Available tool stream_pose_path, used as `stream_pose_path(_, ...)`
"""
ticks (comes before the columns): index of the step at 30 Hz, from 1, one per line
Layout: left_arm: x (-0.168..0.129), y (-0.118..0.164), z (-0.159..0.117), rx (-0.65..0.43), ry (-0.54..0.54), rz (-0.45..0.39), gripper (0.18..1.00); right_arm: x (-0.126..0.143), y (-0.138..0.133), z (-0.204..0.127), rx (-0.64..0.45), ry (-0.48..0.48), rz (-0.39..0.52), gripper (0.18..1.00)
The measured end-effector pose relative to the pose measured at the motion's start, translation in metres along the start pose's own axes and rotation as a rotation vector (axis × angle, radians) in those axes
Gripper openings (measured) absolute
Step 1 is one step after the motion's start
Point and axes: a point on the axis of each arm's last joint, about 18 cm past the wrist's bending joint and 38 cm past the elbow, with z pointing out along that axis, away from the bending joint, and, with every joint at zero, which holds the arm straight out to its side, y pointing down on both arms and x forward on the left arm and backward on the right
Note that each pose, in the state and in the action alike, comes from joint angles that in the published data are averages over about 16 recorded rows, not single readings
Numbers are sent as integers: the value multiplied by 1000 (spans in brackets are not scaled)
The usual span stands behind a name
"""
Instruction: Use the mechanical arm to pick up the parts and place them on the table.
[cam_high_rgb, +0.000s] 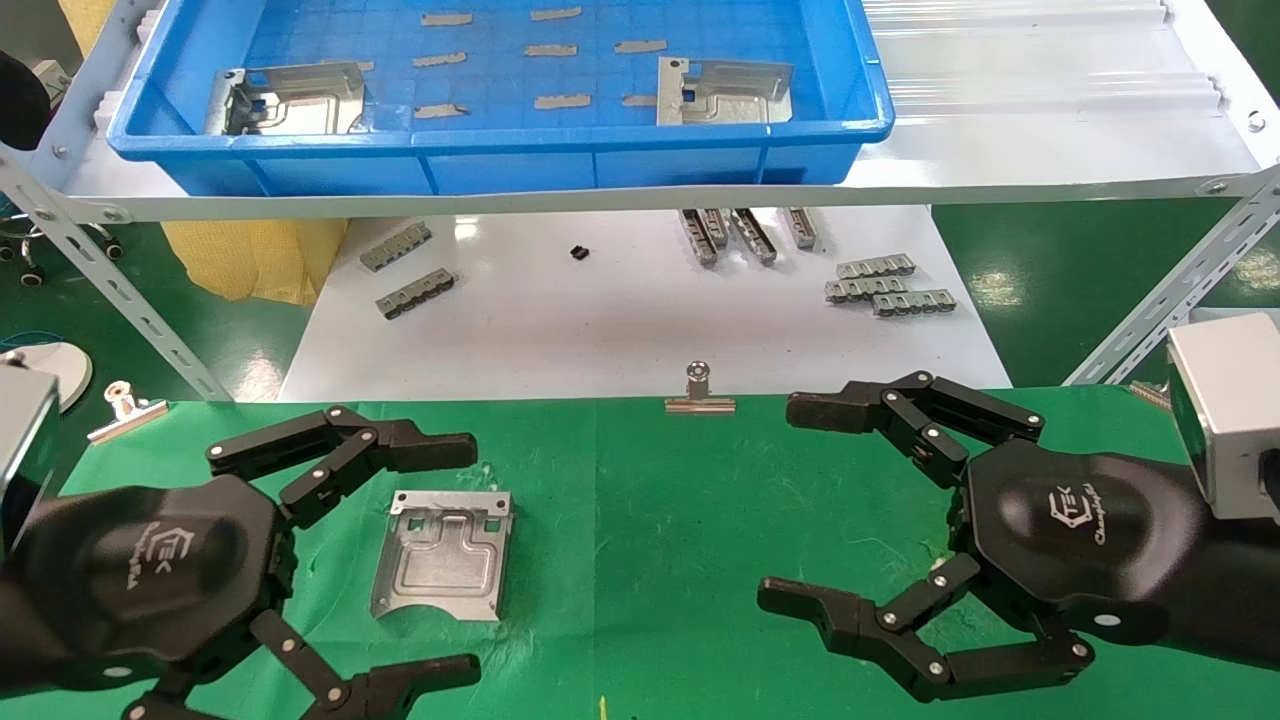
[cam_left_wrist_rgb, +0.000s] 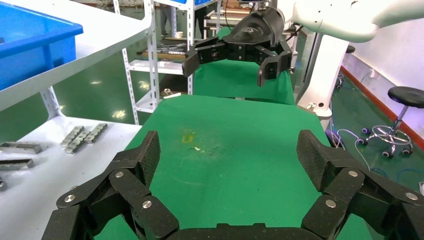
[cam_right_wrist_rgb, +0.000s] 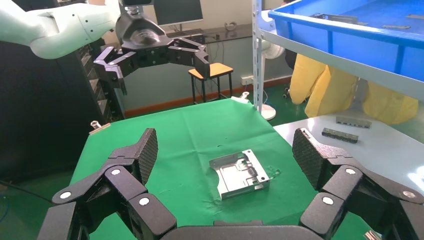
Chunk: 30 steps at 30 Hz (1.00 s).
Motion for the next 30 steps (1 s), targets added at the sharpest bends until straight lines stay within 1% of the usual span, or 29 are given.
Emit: stream_pose_path(30,0,0,0,0,0,0,1001,-9,-6,8,-10,-55,-30,1000)
